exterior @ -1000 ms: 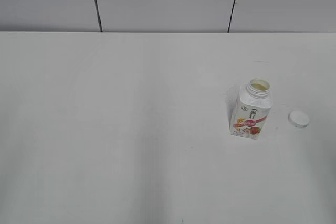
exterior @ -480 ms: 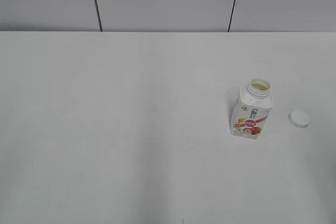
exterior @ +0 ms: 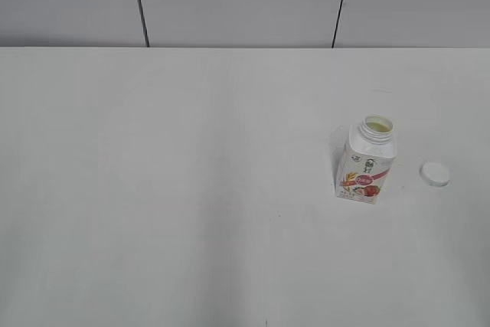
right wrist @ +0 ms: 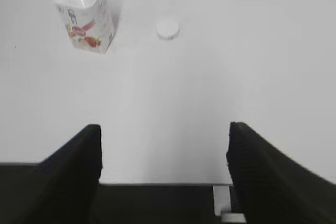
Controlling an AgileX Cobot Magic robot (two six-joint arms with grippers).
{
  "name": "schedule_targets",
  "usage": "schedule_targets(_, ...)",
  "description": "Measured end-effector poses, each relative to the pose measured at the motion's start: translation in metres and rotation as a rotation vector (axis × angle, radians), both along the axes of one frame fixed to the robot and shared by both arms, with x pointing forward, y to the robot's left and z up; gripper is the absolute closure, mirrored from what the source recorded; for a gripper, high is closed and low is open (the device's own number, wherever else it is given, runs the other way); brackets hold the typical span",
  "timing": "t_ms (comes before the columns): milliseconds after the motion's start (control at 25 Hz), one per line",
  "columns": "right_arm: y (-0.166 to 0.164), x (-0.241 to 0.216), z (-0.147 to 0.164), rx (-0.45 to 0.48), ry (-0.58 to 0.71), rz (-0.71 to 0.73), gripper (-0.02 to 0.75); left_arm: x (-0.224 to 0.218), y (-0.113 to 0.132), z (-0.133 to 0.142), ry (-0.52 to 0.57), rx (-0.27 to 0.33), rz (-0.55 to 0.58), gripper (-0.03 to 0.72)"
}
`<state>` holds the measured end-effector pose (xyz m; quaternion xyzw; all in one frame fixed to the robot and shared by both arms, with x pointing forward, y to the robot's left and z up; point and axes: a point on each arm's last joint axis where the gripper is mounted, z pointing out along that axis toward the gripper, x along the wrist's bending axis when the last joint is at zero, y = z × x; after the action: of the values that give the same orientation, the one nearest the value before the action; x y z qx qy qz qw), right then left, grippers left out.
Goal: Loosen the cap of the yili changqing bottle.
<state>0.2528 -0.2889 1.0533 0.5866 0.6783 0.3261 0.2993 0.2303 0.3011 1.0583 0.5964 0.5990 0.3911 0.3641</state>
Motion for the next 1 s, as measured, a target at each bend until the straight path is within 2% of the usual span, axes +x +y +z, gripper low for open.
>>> schedule_targets(200, -0.002, -0.022, 0.0, 0.023, -0.152, -0.056, 0.152, 0.0, 0.0, 0.0, -0.001, 0.0, 0.0, 0.228)
schedule_targets(560, -0.003, -0.023, 0.0, 0.025, -0.163, -0.07, 0.152, 0.0, 0.0, 0.0, 0.001, 0.0, 0.0, 0.228)
schedule_targets(1000, -0.007, -0.023, 0.0, -0.018, -0.166, -0.096, 0.152, 0.0, 0.0, 0.0, 0.001, 0.0, 0.0, 0.228)
